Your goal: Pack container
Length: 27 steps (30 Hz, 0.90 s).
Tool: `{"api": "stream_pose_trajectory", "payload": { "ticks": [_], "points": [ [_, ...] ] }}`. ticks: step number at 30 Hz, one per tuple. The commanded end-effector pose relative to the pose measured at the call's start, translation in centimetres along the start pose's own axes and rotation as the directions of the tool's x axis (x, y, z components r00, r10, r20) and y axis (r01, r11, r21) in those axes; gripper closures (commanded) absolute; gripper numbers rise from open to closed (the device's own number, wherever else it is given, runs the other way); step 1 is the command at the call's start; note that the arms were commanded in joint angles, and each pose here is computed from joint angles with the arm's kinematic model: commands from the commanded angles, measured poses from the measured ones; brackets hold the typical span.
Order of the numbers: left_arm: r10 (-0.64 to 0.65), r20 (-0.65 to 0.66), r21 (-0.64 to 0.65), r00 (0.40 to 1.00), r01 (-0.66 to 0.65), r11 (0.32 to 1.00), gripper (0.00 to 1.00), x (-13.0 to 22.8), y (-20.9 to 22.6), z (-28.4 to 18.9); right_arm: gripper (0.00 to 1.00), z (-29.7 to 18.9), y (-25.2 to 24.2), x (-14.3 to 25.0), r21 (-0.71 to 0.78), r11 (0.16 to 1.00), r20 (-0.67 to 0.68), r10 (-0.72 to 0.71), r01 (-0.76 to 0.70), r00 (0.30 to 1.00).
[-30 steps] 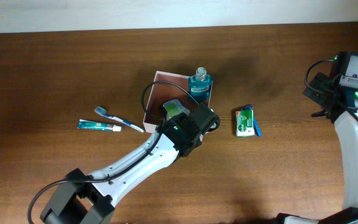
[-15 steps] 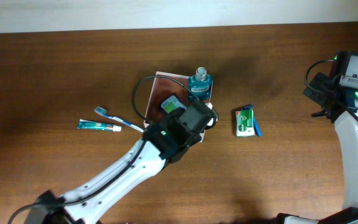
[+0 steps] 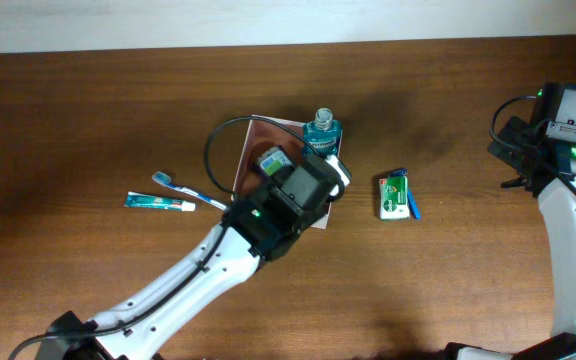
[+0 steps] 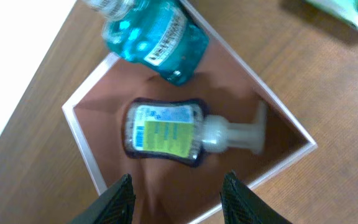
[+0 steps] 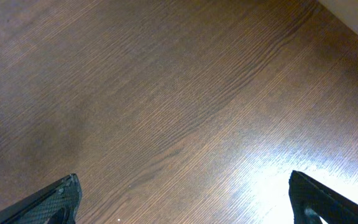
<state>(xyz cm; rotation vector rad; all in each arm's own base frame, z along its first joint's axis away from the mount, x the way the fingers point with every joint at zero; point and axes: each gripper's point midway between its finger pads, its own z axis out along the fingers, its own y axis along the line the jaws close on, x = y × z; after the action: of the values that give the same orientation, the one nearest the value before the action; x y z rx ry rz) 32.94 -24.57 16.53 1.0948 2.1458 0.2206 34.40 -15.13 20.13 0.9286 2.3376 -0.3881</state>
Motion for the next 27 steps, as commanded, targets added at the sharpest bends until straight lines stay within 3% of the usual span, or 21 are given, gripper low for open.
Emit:
{"api": "stream_pose_trajectory", "payload": {
  "ticks": [1,2,3,5,8,9,10,13,19,23,25,26,27],
  "points": [
    [-0.21,0.008,-0.046,0.978,0.211,0.976,0.54,0.6,3.1,0.3,0.01,-1.0,-0.3,-0.8,-0.01,1.0,0.031,0.024,-0.024,0.999],
    [-0.26,0.006,-0.061,0.966,0.26,0.964,0.53,1.0,4.0,0.5,0.01,-1.0,-0.3,-0.8,-0.01,1.0,0.031,0.024,-0.023,0.999],
    [-0.309,0.003,-0.074,0.951,0.309,0.948,0.45,1.4,4.9,0.7,0.01,-1.0,-0.3,-0.8,-0.01,1.0,0.031,0.024,-0.024,0.999],
    [-0.403,0.0,-0.098,0.915,0.401,0.911,0.21,2.3,6.7,0.9,0.01,-1.0,-0.3,-0.8,-0.01,1.0,0.031,0.024,-0.024,0.999],
    [-0.496,0.003,-0.097,0.869,0.493,0.864,0.13,3.5,9.0,1.1,0.01,-1.0,-0.3,-0.8,-0.01,1.0,0.031,0.024,-0.023,0.999],
    [-0.53,0.006,-0.099,0.848,0.528,0.843,0.03,4.0,9.9,1.0,0.01,-1.0,-0.3,-0.8,-0.01,1.0,0.031,0.024,-0.024,0.999],
    [-0.577,0.011,-0.104,0.817,0.574,0.812,0.01,4.7,11.1,1.0,0.01,-1.0,-0.3,-0.8,-0.01,1.0,0.031,0.024,-0.024,0.999],
    [-0.693,0.019,-0.095,0.721,0.691,0.716,0.01,6.4,13.6,0.9,0.01,-1.0,-0.3,-0.8,-0.01,1.0,0.031,0.024,-0.024,0.999],
    [-0.886,-0.053,0.053,0.462,0.887,0.459,0.01,10.0,16.1,1.0,0.01,-1.0,-0.3,-0.8,-0.01,1.0,0.031,0.024,-0.024,0.999],
    [-0.912,-0.09,0.105,0.401,0.914,0.392,0.01,11.3,16.6,0.6,0.01,-1.0,-0.3,-0.8,-0.01,1.0,0.031,0.024,-0.024,0.999],
    [-0.905,-0.122,0.085,0.407,0.913,0.399,0.01,12.3,16.2,0.6,0.01,-1.0,-0.3,-0.8,-0.01,1.0,0.031,0.024,-0.024,0.999],
    [-0.902,-0.129,0.058,0.411,0.912,0.407,0.05,12.9,16.1,0.7,0.01,-1.0,-0.3,-0.8,-0.01,1.0,0.031,0.024,-0.024,0.999],
    [-0.906,-0.132,0.014,0.402,0.915,0.404,0.16,13.7,16.2,0.7,0.01,-1.0,-0.3,-0.8,-0.01,1.0,0.031,0.024,-0.024,0.999]
  ]
}}
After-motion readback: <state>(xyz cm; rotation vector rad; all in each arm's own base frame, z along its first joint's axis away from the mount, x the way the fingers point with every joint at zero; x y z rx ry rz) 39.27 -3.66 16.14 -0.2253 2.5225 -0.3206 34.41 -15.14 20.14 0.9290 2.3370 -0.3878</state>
